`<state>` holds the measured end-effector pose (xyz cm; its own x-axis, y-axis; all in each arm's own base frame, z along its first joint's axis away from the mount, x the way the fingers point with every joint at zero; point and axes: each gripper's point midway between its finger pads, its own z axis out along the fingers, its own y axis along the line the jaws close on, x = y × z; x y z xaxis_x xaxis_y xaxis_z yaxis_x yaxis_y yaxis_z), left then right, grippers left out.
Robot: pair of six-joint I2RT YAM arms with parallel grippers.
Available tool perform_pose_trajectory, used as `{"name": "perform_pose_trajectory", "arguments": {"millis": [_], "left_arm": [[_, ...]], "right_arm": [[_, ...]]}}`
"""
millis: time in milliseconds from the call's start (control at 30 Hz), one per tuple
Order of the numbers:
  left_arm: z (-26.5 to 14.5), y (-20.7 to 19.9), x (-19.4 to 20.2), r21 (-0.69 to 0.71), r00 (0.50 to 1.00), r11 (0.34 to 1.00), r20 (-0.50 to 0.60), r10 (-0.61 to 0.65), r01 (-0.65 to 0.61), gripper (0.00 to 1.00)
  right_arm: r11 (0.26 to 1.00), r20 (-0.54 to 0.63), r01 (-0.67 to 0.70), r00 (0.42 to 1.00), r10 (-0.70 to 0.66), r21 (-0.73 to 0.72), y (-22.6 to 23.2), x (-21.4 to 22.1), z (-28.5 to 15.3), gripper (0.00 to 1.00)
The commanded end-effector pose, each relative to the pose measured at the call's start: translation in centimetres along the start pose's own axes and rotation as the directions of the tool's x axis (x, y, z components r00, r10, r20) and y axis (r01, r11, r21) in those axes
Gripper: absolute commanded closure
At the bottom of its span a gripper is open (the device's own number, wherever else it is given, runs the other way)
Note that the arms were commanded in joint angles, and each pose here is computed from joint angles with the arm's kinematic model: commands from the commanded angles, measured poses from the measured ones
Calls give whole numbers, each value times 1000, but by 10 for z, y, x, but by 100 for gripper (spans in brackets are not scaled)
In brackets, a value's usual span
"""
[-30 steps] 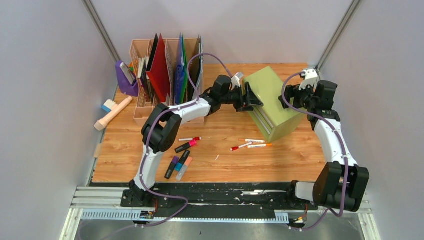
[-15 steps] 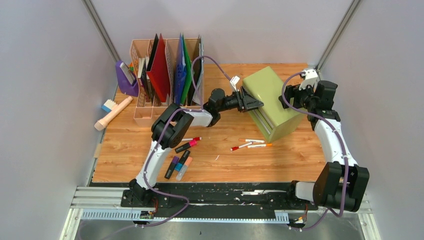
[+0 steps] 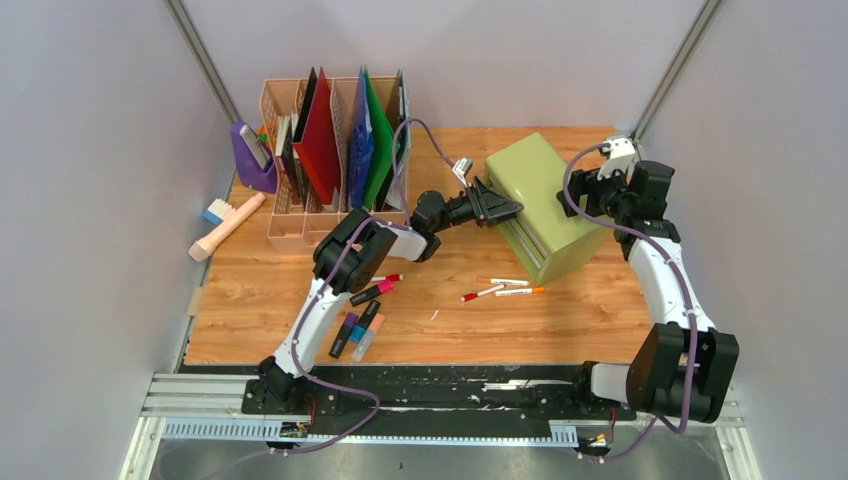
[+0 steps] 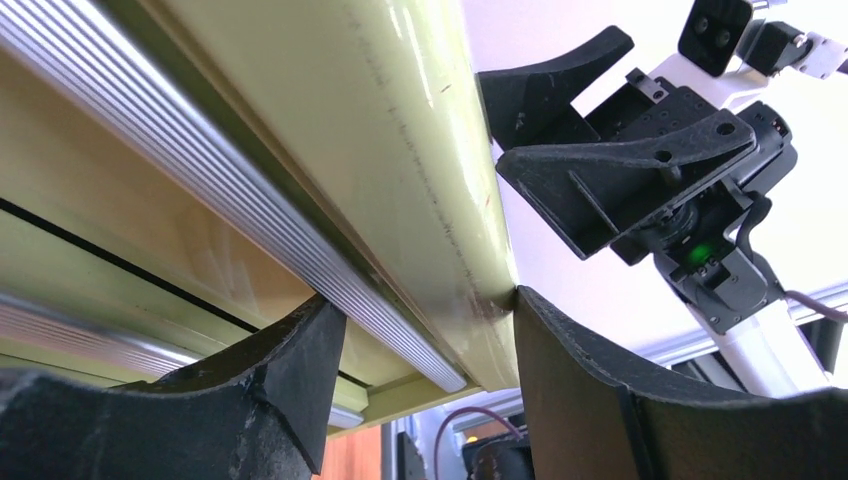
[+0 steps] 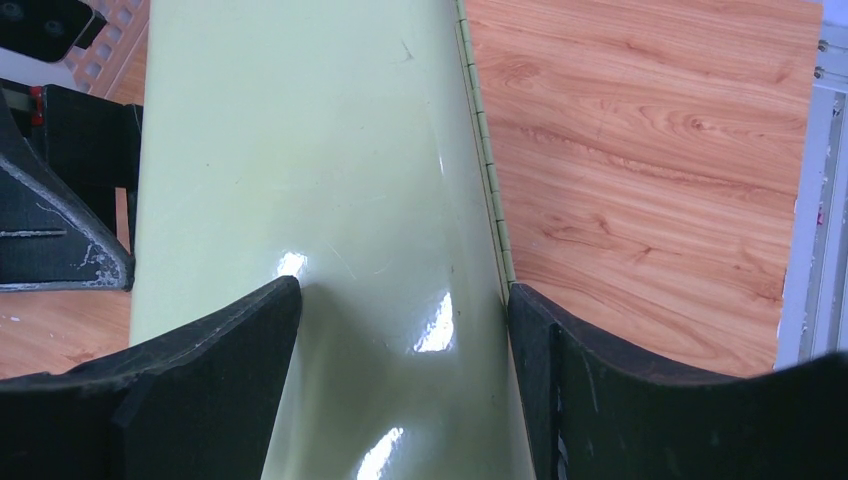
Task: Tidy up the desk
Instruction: Open the drawer in the storage box.
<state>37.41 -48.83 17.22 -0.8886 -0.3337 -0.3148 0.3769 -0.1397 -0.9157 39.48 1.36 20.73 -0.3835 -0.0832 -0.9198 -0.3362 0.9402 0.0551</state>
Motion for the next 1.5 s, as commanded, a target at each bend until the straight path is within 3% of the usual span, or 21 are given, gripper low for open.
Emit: {"name": "perform_pose_trajectory", "arguments": {"millis": [0,267,400,767,1333,1433,1467], "left_arm": [[6,-64,-30,189,990,982,139,-34,7,56],[8,-66,-15,172,990,982,105,-91,72,92],[7,-52,-13,84,987,989,102,-126,118,100],[-1,-19,7,-183,985,967,36,-171,175,100],[-21,6,2,-439,992,898,-122,-27,-30,100],[-24,-3,-6,-436,985,892,-164,50,-118,91],[-29,0,-5,-452,979,879,-190,69,-150,82]], "right_arm": [[997,-223,-74,973,65,-31,15,73,4,25],[998,-227,-61,973,51,-35,19,74,5,25],[998,-228,-52,973,44,-30,19,75,5,25],[999,-223,-46,974,39,-29,19,73,4,25],[998,-215,-43,976,35,-35,21,70,3,25],[999,-205,-22,979,15,-30,20,63,1,24],[1000,-194,-8,981,3,-27,19,58,0,24]]}}
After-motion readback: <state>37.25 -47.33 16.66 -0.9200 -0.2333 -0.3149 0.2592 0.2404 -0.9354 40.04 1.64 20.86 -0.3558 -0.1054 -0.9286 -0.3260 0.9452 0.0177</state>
